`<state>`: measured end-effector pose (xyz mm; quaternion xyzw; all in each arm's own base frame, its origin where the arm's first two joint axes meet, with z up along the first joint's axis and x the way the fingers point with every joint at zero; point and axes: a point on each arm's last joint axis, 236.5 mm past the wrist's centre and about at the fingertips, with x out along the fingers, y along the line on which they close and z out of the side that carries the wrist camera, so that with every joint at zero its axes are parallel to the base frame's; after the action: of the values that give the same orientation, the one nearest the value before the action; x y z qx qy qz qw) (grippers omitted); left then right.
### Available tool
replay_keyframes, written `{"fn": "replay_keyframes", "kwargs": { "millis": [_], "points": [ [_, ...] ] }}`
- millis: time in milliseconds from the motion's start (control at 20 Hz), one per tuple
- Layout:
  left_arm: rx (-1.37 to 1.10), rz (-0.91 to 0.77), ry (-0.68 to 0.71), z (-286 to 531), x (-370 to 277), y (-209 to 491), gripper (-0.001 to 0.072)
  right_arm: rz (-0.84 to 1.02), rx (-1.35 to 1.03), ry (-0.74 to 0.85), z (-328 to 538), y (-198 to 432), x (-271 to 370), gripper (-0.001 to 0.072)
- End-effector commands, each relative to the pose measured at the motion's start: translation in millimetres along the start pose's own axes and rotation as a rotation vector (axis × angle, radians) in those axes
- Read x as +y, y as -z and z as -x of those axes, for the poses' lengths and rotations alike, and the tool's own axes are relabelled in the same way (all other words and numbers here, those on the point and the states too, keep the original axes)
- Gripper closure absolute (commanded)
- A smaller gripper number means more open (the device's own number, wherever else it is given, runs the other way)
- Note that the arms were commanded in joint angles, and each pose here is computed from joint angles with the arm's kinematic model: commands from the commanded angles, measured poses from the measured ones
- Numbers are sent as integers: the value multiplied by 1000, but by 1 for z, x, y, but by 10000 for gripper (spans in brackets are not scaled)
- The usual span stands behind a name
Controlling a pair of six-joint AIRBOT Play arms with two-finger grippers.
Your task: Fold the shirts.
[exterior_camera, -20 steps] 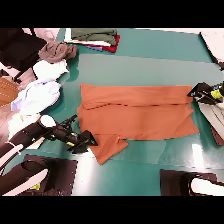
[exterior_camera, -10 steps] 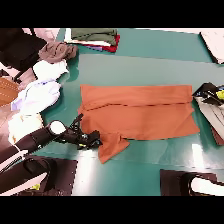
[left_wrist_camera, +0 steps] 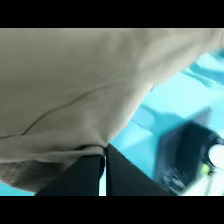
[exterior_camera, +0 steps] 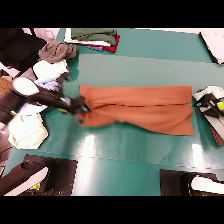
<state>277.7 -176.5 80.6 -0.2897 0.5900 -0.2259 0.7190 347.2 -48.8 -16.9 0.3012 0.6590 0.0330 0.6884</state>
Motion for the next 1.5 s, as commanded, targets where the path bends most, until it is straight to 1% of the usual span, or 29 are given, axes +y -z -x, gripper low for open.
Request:
{"fn": "replay_keyframes", "kwargs": {
  "millis": [0, 200, 350, 500, 650, 850, 950, 1050, 1150, 1200, 1250, 1300, 1350, 1400, 1450],
  "points": [
    [-118, -49, -139, 70, 21, -39, 679, -16, 75, -111, -24, 28, 2, 25],
    [-127, -47, -135, 73, 22, -41, 679, -19, 115, -126, -45, 62, -2, 25],
    [-127, -56, -136, 73, 21, -41, 679, 8, 144, -159, -57, 101, 17, 26],
    [-127, -66, -137, 73, 21, -41, 679, 8, 148, -139, -67, 138, 24, 25],
    [-127, -70, -137, 73, 21, -41, 679, -16, 90, -125, -71, 152, 22, 25],
    [-126, -72, -137, 73, 21, -41, 679, -62, 94, -118, -82, 174, 15, 26],
    [-126, -73, -137, 73, 21, -41, 679, -93, 104, -129, -91, 183, 13, 26],
    [-125, -85, -137, 73, 21, -41, 679, -121, 93, -171, -98, 185, 19, 28],
    [-125, -99, -139, 73, 22, -41, 679, -103, 75, -183, -103, 182, 27, 67],
    [-125, -99, -139, 73, 22, -41, 678, -76, 72, -176, -106, 182, 32, 72],
    [-125, -99, -139, 73, 21, -41, 679, -43, 79, -156, -111, 184, 36, 103],
    [-126, -99, -139, 73, 21, -42, 678, -16, 83, -140, -115, 182, 40, 194],
    [-127, -98, -138, 73, 22, -42, 679, 0, 84, -117, -117, 177, 41, 400],
    [-129, -101, -140, 73, 22, -43, 678, 40, 92, -98, -115, 172, 44, 683],
    [-127, -114, -141, 73, 22, -43, 678, 92, 113, -65, -109, 169, 44, 686]
  ]
}}
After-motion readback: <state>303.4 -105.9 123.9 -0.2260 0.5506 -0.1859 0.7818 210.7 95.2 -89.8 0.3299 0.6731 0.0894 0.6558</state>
